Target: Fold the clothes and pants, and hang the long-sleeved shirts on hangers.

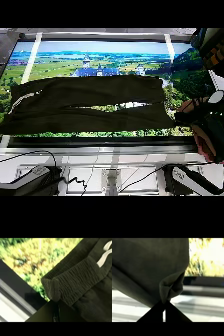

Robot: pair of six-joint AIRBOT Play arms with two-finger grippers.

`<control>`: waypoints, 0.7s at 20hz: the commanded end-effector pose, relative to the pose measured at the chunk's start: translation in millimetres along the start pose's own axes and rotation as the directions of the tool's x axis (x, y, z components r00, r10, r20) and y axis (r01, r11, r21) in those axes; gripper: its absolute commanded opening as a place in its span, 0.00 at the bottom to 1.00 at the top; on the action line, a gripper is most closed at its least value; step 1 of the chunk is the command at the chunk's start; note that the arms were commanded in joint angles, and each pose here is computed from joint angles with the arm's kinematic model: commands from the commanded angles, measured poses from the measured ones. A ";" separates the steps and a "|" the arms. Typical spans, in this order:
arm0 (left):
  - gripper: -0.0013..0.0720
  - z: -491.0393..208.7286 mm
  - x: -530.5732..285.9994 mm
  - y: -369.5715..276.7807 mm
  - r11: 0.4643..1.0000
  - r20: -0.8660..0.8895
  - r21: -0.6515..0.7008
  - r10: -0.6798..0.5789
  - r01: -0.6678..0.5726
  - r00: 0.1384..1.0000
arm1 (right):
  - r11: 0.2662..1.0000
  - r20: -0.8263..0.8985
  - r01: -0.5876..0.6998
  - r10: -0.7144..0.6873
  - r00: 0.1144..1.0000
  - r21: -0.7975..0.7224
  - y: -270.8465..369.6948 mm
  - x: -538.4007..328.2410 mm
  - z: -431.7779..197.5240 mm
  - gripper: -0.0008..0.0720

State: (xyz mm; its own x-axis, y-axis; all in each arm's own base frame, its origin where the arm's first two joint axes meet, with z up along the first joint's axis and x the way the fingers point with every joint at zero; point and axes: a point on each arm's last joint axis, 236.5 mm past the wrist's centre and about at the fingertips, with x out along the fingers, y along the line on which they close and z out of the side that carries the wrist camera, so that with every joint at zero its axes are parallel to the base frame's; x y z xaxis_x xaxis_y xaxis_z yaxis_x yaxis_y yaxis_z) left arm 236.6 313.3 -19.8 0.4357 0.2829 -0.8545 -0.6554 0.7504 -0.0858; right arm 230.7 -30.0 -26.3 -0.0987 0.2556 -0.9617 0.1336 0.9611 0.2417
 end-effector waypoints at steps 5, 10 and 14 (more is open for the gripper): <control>0.07 -10.9 8.2 2.2 1.000 -0.045 -0.006 -0.006 0.006 0.999 | 0.991 -0.172 0.130 -0.128 0.977 0.002 -34.4 21.5 -48.6 0.03; 0.07 -3.8 8.5 3.4 1.000 -0.015 -0.013 0.000 0.000 1.000 | 0.978 -0.021 0.210 -0.210 0.978 -0.013 -53.9 22.3 -13.1 0.03; 0.07 6.2 6.5 5.2 1.000 0.027 -0.023 0.010 -0.009 1.000 | 0.981 0.257 0.192 -0.190 0.948 0.016 -49.2 15.1 52.6 0.03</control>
State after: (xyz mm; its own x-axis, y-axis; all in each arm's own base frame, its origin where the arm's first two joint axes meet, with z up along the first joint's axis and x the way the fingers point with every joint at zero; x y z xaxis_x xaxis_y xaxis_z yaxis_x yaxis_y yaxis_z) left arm 236.1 317.4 -27.9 0.4286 0.2814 -0.8585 -0.6649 0.7416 -0.0888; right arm 228.4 -73.4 -60.7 -0.0614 0.0552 -0.9966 0.1073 0.9930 0.0484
